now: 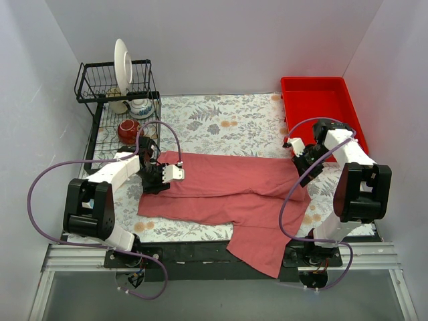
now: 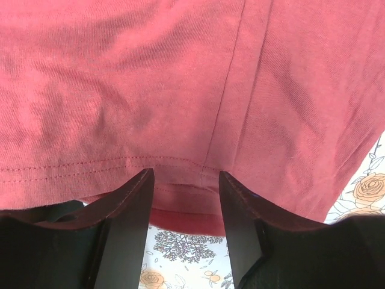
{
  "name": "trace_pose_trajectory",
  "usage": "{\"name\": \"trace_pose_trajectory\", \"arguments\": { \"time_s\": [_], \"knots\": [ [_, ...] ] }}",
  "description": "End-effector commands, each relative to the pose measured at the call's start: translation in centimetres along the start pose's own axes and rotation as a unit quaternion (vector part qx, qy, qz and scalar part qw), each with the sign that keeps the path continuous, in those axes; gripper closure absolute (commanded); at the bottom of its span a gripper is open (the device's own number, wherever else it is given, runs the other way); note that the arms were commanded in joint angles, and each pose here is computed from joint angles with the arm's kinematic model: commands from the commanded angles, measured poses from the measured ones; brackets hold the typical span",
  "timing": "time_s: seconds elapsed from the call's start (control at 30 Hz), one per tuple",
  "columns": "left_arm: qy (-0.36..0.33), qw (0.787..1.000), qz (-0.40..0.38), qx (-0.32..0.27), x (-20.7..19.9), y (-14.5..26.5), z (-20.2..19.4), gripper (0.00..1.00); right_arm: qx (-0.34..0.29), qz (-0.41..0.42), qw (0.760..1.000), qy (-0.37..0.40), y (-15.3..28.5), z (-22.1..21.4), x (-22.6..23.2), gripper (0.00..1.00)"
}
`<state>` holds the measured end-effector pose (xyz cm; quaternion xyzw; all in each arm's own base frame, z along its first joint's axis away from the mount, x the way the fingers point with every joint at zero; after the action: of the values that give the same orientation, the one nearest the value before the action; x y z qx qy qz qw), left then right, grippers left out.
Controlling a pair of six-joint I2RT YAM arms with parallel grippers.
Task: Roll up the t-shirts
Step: Fold the T-shirt at the center of the board.
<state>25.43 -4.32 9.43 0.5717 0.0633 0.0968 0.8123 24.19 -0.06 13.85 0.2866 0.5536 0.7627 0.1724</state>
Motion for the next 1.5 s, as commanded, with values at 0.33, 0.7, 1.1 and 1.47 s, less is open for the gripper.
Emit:
{"name": "trace_pose_trajectory", "arguments": {
  "time_s": [0.33, 0.7, 1.1, 1.47],
  "knots": [
    [-0.022, 0.999, -0.029, -0.005, -1.2, 0.8, 0.2, 0.53, -0.017, -0.005, 1.000, -0.002, 0.5, 0.8, -0.2, 0.99],
    [-0.023, 0.999, -0.018, 0.015, -0.5, -0.9, -0.6, 0.54, -0.017, -0.005, 1.000, -0.002, 0.7, 1.2, -0.5, 0.99],
    [-0.039, 0.999, -0.003, 0.030, 0.5, -1.0, -0.9, 0.87, -0.018, -0.007, 1.000, 0.001, 0.8, 1.1, -0.4, 0.99],
    [-0.018, 0.995, 0.095, -0.035, 8.8, 4.4, 5.5, 1.00, -0.087, -0.120, 0.989, 0.029, 6.5, 3.7, -1.2, 0.99]
  ]
}}
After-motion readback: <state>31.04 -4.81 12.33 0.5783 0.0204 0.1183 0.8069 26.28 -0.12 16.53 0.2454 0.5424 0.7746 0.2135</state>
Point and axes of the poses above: each gripper's point midway between its finger pads, its own y axis back along the fingers, its own x axis along the line the jaws close on, z = x × y, the point moved 6 cm from there along y, back along the fingers, and after that the axes turned 10 degrees about y, right-handed, at the moved point
